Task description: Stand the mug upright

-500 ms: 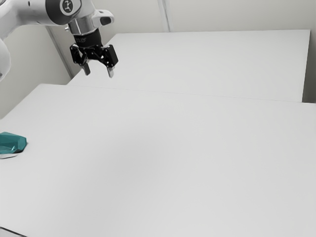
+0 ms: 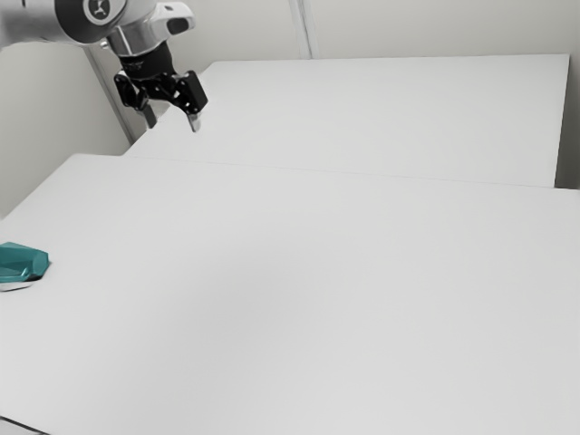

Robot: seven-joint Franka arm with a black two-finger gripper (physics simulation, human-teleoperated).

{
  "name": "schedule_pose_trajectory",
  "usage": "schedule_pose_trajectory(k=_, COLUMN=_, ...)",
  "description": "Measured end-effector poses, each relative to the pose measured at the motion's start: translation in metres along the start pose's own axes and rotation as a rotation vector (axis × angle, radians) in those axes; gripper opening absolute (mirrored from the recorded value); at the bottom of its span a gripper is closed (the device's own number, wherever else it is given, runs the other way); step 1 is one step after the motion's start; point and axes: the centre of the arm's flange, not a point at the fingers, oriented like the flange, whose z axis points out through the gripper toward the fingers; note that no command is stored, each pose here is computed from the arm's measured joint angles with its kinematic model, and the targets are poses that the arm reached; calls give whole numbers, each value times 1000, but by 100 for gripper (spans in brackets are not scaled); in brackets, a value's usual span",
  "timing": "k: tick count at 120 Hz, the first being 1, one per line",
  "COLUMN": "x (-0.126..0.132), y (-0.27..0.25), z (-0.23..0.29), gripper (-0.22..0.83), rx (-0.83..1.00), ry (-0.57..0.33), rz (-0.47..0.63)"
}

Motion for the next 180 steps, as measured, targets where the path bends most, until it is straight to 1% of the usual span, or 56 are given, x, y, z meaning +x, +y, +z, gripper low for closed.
schedule_pose_trajectory(k=8, x=-21, y=-3, z=-2, gripper=62, rx=2, ry=-5, rz=-6)
schedule_pose_trajectory(k=13, x=-28, y=-8, z=-3, gripper=61, rx=3, ry=-7, rz=-16)
schedule_pose_trajectory(k=35, x=-39, y=-92, z=23, gripper=62, rx=-23, ry=-57, rz=-160)
schedule_pose_trajectory(k=54, x=-53, y=-152, z=36, gripper=62, rx=-75, ry=-73, rz=-208)
schedule_pose_trajectory(k=90, x=-86, y=-244, z=91, gripper=62, rx=-141, ry=-130, rz=-206)
schedule_pose_trajectory(k=105, x=-94, y=-280, z=114, gripper=62, rx=-162, ry=-136, rz=-194)
schedule_pose_trajectory(k=134, x=-106, y=-360, z=157, gripper=62, rx=-224, ry=-101, rz=-175)
schedule_pose_trajectory(k=164, x=-133, y=-460, z=199, gripper=62, rx=-257, ry=-75, rz=-168)
schedule_pose_trajectory(k=180, x=-129, y=-507, z=224, gripper=62, rx=-291, ry=-28, rz=-150)
